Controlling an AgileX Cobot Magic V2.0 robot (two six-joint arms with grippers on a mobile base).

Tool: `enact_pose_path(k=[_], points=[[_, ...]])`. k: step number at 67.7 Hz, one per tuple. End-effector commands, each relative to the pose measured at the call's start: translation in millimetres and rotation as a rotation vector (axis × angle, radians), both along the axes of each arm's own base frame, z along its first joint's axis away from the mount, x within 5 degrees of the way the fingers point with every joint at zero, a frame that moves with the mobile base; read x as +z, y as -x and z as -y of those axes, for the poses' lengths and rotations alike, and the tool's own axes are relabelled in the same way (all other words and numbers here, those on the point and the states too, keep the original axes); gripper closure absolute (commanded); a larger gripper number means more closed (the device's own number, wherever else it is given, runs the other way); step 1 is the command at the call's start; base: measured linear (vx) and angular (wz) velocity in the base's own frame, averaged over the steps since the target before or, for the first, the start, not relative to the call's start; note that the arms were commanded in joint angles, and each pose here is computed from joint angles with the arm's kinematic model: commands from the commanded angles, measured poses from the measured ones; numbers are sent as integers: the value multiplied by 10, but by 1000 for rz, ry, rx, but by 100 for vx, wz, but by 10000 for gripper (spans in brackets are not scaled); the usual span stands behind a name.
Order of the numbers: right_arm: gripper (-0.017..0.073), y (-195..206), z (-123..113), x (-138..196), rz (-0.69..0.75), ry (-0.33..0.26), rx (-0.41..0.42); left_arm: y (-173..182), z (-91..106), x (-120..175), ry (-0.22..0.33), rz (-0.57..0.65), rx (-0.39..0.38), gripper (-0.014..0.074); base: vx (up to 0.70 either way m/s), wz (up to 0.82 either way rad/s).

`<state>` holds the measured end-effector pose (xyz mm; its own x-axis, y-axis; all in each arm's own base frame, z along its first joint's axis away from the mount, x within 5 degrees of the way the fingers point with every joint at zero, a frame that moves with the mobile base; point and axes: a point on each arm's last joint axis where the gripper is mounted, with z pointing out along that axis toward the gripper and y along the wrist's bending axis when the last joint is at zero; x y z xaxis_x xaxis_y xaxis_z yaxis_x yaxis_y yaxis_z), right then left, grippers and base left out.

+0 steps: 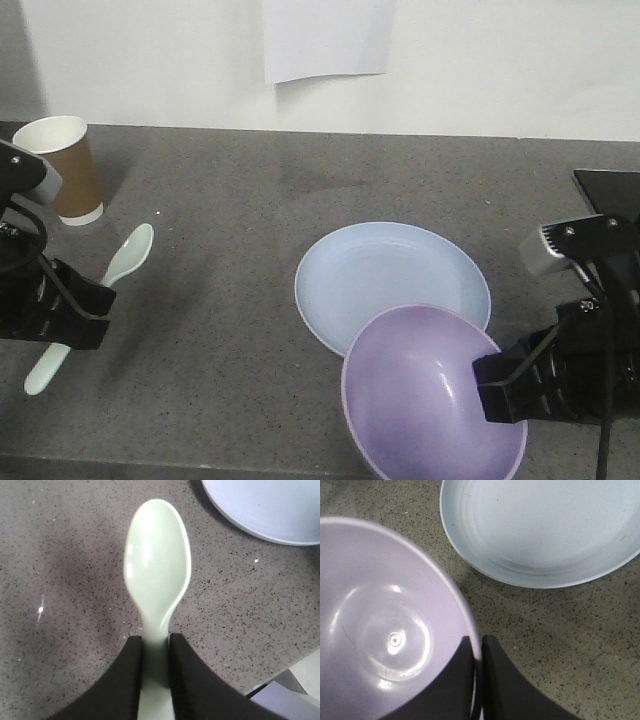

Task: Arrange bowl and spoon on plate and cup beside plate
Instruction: 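Drive the base closer so the held lavender bowl is over the plate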

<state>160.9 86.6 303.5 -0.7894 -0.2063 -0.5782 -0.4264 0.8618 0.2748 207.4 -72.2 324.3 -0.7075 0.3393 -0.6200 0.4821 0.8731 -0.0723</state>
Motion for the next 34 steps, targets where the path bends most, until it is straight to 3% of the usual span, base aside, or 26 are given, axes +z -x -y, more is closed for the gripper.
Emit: enact_pose_path(k=[1, 34], points=[[560, -21, -13, 138, 70, -48, -17, -2, 20, 153, 45, 84, 11, 517, 4, 1], [560, -21, -13, 138, 70, -48, -17, -2, 20, 153, 45, 84, 11, 517, 3, 1]])
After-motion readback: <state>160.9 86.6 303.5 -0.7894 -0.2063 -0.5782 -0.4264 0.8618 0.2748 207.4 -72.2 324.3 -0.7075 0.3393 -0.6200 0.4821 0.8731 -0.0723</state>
